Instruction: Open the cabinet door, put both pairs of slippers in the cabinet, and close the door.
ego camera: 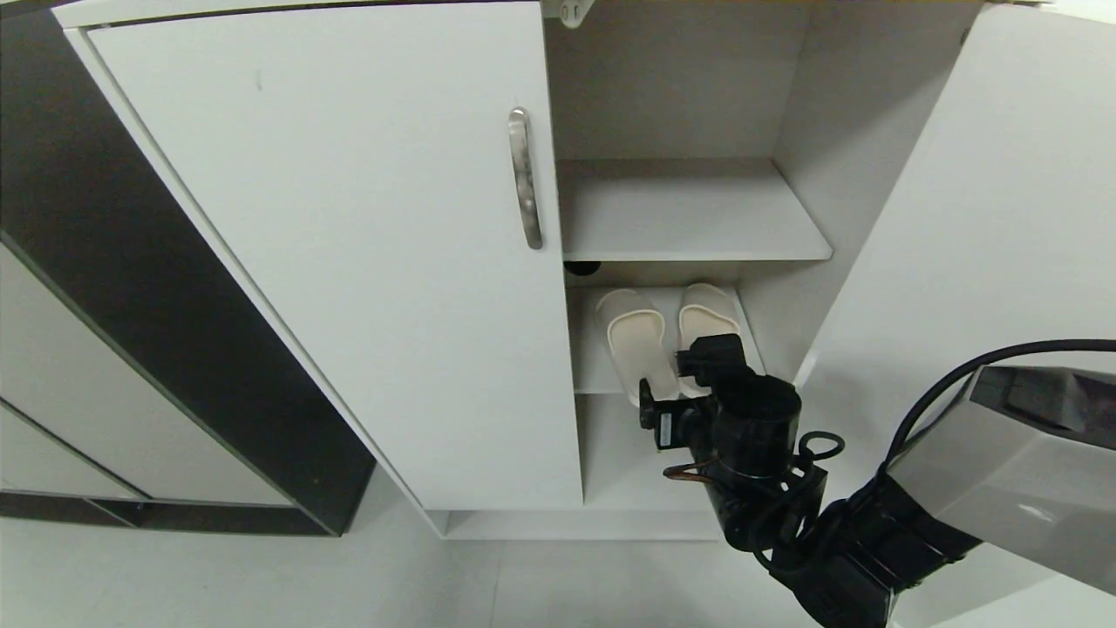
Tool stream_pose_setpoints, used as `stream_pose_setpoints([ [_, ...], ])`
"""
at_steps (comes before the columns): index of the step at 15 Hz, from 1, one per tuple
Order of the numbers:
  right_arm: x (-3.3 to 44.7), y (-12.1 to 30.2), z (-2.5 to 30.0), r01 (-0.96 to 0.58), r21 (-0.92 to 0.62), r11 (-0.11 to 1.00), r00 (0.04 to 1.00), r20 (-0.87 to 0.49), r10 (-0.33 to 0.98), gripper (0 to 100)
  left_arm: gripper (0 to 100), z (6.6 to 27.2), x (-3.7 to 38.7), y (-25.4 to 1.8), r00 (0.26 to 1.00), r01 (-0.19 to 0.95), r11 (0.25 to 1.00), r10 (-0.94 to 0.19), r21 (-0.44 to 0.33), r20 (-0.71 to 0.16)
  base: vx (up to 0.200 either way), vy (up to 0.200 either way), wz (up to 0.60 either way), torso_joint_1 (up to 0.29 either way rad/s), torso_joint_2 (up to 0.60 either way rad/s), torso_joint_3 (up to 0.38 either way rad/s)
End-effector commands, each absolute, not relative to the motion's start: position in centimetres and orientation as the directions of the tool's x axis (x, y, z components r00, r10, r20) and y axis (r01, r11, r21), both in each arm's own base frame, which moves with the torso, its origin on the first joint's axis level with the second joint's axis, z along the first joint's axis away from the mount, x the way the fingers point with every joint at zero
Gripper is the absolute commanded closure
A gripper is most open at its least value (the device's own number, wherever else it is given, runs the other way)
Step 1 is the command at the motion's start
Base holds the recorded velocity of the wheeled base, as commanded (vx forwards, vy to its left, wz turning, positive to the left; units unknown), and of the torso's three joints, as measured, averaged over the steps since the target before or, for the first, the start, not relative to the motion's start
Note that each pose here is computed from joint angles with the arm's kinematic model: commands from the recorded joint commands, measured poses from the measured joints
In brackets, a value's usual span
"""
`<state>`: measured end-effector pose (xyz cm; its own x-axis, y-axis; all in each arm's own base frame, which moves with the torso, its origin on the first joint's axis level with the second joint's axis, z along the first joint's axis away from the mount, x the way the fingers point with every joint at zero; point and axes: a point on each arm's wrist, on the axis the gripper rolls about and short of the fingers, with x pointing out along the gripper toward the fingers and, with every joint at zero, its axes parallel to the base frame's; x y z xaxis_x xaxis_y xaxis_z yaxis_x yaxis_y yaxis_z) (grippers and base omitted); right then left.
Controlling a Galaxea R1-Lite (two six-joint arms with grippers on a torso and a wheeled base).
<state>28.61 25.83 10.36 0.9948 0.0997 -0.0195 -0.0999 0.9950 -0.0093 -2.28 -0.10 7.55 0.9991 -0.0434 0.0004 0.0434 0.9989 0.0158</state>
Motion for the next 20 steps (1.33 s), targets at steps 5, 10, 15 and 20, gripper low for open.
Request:
stream_pose_setpoints([
  [5, 28.23, 26.33, 10.65, -0.116, -0.006, 0.993, 0.993, -0.013, 0.116, 0, 100, 7.57, -2.27, -0.10, 0.999, 0.043, 0.999, -0.043, 0.015, 0.000, -0.080, 0.000, 0.00, 0.000, 0.00, 0.000],
  [10, 28.05, 26.16, 11.18, -0.116, 0.001, 0.993, 0.993, -0.005, 0.116, 0, 100, 7.57, -2.27, -0.10, 0.999, 0.043, 0.999, -0.043, 0.012, 0.000, 0.000, 0.000, 0.00, 0.000, 0.00, 0.000],
  [15, 28.05, 26.15, 11.18, -0.115, 0.001, 0.993, 0.993, -0.005, 0.115, 0, 100, 7.57, -2.27, -0.10, 0.999, 0.043, 0.999, -0.043, 0.012, 0.000, 0.000, 0.000, 0.00, 0.002, 0.00, 0.052],
  [20, 28.11, 26.13, 10.91, -0.113, -0.003, 0.994, 0.994, -0.010, 0.113, 0, 100, 7.57, -2.27, -0.10, 0.999, 0.043, 0.999, -0.043, 0.012, 0.000, 0.000, 0.000, 0.00, 0.002, 0.00, 0.193],
])
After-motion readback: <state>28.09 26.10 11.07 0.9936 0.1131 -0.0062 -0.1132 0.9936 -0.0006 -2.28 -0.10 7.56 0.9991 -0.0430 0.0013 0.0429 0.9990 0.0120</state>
